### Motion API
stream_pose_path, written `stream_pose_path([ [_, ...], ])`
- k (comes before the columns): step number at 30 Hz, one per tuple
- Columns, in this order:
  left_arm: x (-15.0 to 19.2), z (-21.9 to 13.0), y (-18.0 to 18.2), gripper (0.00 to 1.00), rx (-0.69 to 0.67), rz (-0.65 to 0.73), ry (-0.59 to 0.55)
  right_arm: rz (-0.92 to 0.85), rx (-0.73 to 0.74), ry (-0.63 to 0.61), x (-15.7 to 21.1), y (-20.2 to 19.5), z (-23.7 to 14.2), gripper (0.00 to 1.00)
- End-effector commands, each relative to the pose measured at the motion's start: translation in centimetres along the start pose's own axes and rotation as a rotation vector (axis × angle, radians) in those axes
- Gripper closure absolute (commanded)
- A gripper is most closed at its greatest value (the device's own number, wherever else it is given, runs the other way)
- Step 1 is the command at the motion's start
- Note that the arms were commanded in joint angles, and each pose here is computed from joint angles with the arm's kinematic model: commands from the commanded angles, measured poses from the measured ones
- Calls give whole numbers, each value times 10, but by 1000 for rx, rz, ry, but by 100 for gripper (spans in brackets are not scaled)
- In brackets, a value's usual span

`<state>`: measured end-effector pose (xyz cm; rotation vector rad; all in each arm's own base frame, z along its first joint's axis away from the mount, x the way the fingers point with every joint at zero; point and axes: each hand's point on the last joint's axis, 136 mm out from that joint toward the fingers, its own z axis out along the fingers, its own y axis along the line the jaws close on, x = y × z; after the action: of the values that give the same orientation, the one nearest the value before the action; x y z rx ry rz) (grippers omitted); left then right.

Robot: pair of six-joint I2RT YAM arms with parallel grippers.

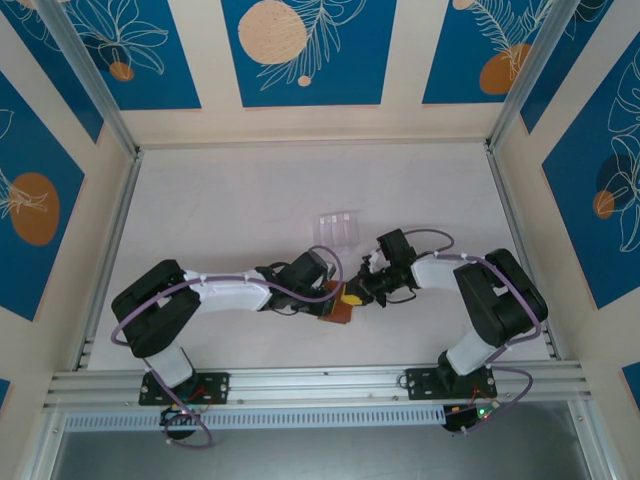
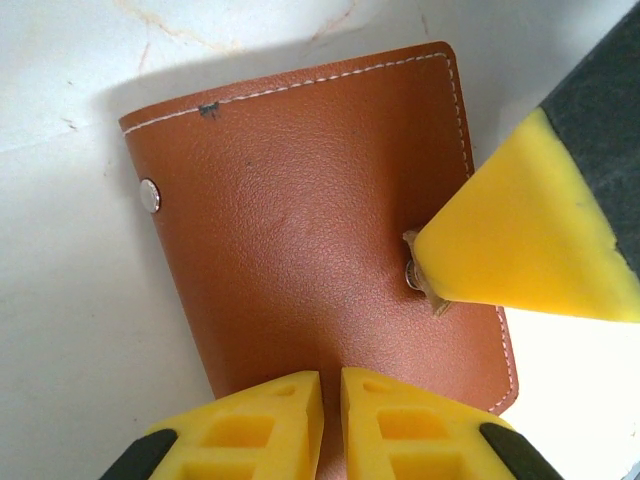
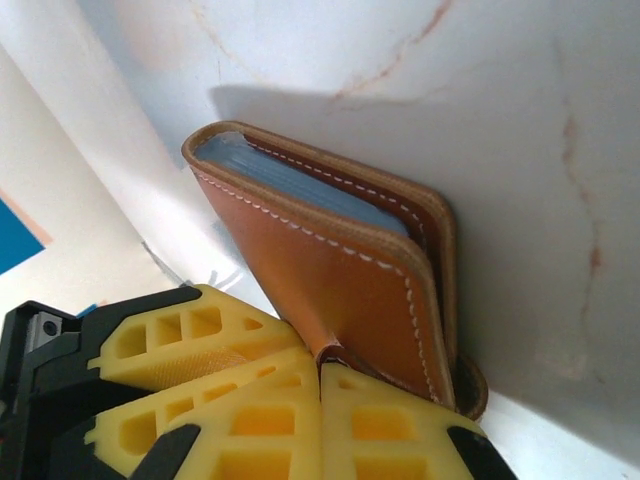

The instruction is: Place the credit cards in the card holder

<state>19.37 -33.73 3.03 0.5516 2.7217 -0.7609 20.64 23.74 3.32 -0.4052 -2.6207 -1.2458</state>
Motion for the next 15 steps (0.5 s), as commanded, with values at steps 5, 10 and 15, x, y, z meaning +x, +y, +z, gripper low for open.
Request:
stream_pose_path([
  [5,21,17,24,85,-90,-9,55,39,340,-28,22,-69,3,100],
  [10,18,14,22,85,-96,-8,48,38,421,-37,19,-80,7,100],
  [15,0,-4,17,83,-104,0,3,-119,403,-115,6,-31,-7,94],
])
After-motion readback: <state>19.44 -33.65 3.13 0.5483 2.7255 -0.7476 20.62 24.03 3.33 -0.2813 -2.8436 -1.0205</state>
